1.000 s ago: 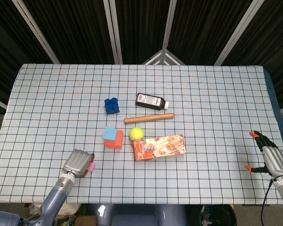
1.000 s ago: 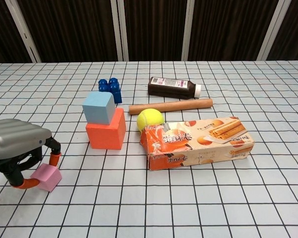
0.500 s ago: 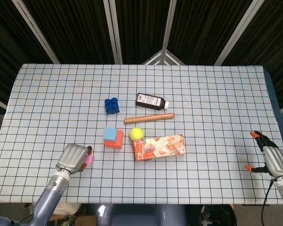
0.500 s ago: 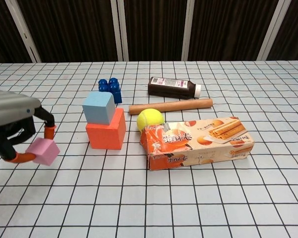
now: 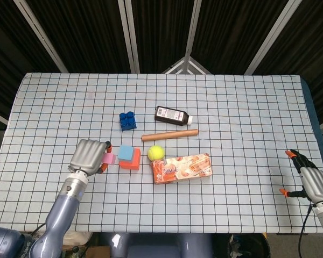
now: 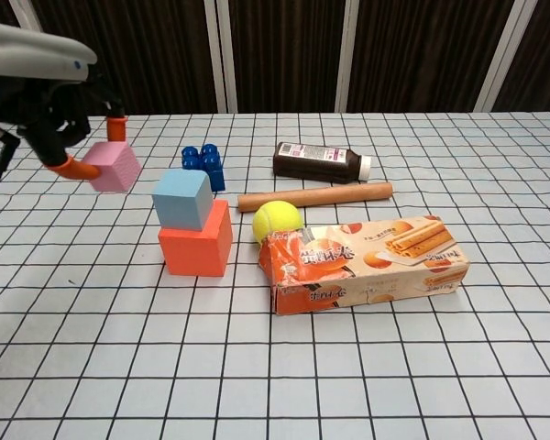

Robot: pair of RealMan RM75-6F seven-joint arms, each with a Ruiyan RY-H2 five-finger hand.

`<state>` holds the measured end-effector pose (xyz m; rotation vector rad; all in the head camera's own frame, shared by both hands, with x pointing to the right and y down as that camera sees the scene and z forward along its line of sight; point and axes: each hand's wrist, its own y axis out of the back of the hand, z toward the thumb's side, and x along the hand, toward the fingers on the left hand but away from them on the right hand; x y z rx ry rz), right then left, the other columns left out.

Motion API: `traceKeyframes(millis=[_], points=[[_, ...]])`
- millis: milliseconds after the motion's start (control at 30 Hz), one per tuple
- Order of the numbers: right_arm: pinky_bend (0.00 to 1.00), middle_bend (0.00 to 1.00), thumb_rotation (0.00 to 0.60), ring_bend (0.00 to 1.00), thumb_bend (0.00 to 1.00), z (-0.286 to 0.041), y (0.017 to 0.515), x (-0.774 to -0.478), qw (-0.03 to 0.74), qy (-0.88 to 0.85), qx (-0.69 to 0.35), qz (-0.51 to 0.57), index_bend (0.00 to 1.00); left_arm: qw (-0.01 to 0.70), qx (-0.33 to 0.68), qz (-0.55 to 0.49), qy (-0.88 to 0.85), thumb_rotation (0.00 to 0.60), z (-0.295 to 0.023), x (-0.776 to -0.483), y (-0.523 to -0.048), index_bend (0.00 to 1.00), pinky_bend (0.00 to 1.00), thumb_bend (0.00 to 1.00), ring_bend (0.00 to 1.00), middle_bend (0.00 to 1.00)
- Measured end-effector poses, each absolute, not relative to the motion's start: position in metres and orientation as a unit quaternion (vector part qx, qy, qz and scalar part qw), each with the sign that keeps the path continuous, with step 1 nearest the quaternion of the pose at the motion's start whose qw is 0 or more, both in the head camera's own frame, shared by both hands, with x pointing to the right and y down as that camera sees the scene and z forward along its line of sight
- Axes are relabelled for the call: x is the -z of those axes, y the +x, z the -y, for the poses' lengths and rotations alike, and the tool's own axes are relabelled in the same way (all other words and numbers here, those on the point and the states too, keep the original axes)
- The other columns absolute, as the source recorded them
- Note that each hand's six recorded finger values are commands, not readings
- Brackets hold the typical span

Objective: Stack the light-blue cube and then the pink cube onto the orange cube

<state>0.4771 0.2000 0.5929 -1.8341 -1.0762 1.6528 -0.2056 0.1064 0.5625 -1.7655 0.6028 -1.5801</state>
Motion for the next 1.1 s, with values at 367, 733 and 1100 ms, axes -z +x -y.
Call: traceKeyframes(millis=[367,733,1100], points=[[0.16,0.01,0.600,0.06,0.13,-0.200,0.480,-0.591,0.221,-0.664,-0.595,0.395,0.00,0.337,0.625,-0.240,-0.662,0.600,-0.080,-0.573,-0.166,0.47,0.87,0.42,0.80,0.82],[0.16,0.01,0.600,0.06,0.13,-0.200,0.481,-0.591,0.221,-0.664,-0.595,0.395,0.00,0.335,0.637,-0.231,-0.654,0.600,-0.080,-0.584,-0.163,0.47,0.87,0.42,0.80,0.82],[0.16,0.02,0.600,0.06,0.13,-0.199,0.480,-0.593,0.220,-0.664,-0.597,0.392,0.00,0.334,0.638,-0.224,-0.656,0.600,-0.081,-0.590,-0.162,0.47,0.87,0.42,0.80,0.82]])
